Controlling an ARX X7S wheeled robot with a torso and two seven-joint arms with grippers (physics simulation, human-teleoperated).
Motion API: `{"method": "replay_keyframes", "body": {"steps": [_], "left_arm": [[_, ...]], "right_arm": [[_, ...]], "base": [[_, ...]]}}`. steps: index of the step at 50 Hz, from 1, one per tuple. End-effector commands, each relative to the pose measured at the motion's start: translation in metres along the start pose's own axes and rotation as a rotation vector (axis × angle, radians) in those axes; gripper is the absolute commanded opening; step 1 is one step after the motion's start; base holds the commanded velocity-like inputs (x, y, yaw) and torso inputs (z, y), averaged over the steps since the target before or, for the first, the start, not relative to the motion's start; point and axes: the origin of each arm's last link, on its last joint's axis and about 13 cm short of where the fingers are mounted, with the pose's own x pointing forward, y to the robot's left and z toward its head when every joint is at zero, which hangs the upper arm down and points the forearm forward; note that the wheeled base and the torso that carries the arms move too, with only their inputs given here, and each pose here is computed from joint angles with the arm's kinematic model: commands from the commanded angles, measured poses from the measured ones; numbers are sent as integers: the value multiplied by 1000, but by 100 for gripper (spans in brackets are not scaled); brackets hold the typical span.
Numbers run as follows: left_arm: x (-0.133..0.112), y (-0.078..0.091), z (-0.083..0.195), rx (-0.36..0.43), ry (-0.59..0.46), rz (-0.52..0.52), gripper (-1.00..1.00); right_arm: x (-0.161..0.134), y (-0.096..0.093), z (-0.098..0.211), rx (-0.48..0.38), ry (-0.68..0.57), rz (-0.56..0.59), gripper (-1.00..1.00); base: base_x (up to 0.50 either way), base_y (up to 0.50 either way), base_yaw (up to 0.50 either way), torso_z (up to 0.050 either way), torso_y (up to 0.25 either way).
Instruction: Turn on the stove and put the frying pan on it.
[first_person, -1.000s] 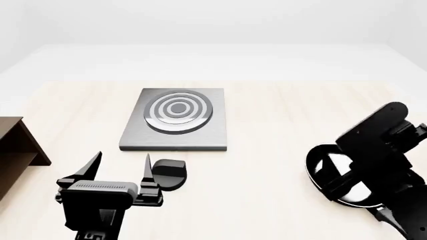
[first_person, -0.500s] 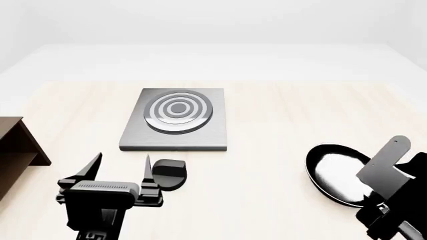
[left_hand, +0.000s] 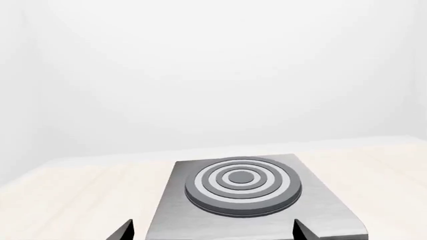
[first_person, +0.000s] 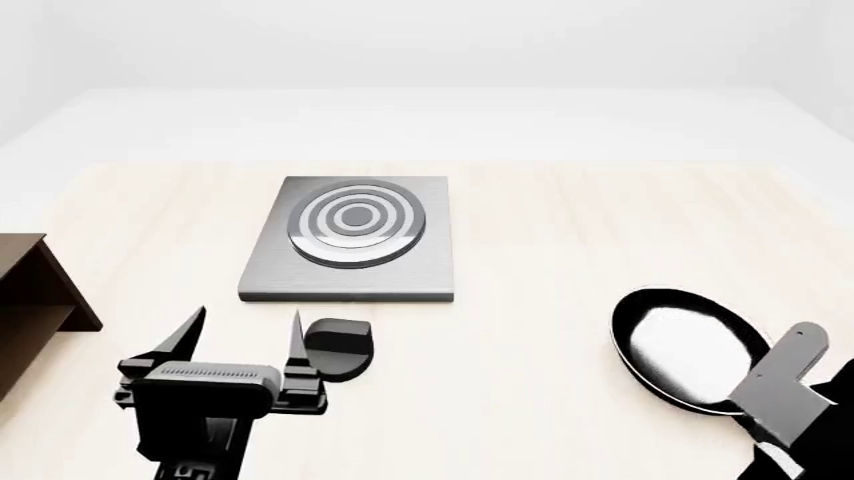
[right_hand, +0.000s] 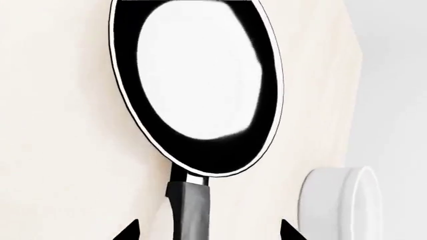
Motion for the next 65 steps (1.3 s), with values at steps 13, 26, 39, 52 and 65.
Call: {"method": "replay_keyframes", "body": {"steps": [13, 26, 39, 52, 65], "left_arm": [[0, 0, -1, 5, 3, 2, 100], [0, 0, -2, 17, 7, 3, 100], [1, 0, -1, 21, 6, 2, 100], [0, -1, -3, 22, 8, 2, 100], [0, -1, -3, 24, 8, 0, 100]], "right_arm": [[25, 23, -27, -3, 91, 44, 100], [36, 20, -37, 18, 143, 8, 100], [46, 20, -41, 18, 145, -55, 100], [50, 20, -41, 54, 104, -44, -100], [36, 9, -31, 46, 37, -20, -100]], "base": [[0, 0, 0, 0, 0], [0, 0, 0, 0, 0], [3, -1, 1, 0, 0], [3, -1, 2, -2, 0], [0, 0, 0, 0, 0]]}}
